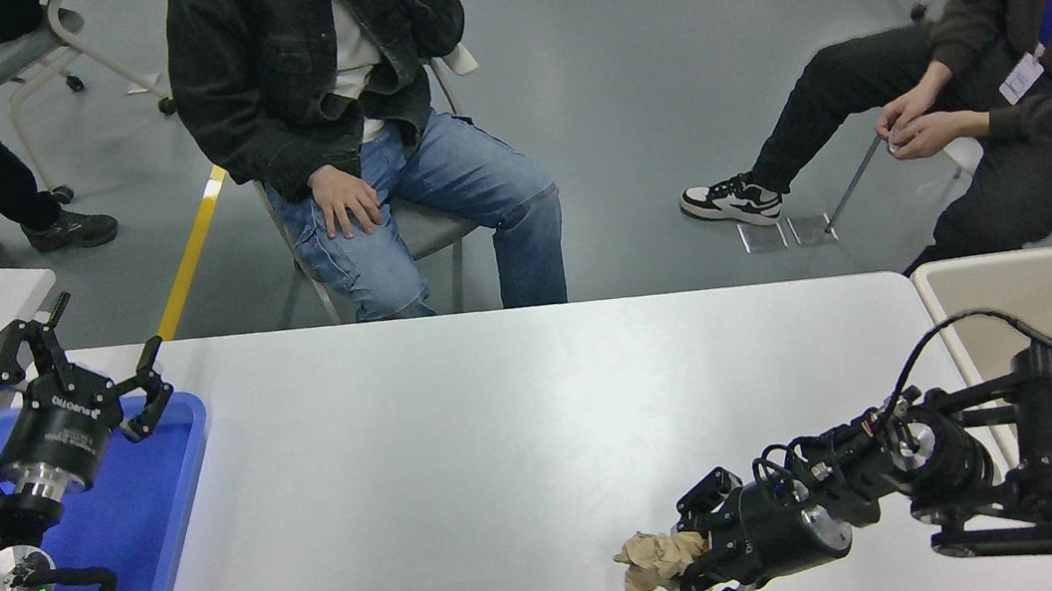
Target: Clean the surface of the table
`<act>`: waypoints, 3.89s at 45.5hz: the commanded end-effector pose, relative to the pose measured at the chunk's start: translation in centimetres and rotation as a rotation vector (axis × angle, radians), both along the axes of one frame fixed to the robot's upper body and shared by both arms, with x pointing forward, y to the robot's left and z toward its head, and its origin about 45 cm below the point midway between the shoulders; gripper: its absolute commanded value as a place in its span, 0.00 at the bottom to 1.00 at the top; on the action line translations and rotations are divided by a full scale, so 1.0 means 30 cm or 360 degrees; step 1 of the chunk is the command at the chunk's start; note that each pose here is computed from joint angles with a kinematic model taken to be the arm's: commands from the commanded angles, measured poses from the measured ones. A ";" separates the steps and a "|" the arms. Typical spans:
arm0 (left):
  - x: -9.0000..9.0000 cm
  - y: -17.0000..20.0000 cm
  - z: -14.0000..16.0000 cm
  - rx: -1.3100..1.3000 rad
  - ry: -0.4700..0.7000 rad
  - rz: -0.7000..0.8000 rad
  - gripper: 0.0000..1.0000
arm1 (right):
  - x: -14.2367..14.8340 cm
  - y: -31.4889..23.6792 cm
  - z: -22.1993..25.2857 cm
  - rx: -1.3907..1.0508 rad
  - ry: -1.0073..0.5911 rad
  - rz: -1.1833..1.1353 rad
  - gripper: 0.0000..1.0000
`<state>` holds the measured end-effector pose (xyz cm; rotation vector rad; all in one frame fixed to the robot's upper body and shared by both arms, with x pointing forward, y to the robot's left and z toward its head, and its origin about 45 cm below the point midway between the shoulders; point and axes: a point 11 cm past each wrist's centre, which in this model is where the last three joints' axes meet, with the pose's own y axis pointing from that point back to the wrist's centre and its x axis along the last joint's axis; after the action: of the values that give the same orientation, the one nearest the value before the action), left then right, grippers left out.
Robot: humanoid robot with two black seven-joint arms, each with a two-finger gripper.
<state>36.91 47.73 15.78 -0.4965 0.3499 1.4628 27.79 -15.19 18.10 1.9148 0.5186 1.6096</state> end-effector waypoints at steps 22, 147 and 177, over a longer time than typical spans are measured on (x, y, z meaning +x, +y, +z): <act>0.000 -0.001 -0.001 -0.0001 0.0002 -0.0002 1.00 | 0.139 0.043 0.499 0.0268 -0.0090 -0.0212 0.00; 0.000 -0.001 -0.001 -0.0001 0.0002 -0.0002 1.00 | 0.154 -1.349 -0.284 -0.0204 -0.0265 -0.2731 0.00; 0.000 -0.001 -0.001 -0.0001 0.0002 -0.0002 1.00 | 0.173 -1.305 -0.312 -0.0225 -0.0445 -0.2812 0.00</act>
<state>36.92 47.69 15.75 -0.4961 0.3512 1.4621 32.44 -54.79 8.56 1.1679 -0.9338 0.4758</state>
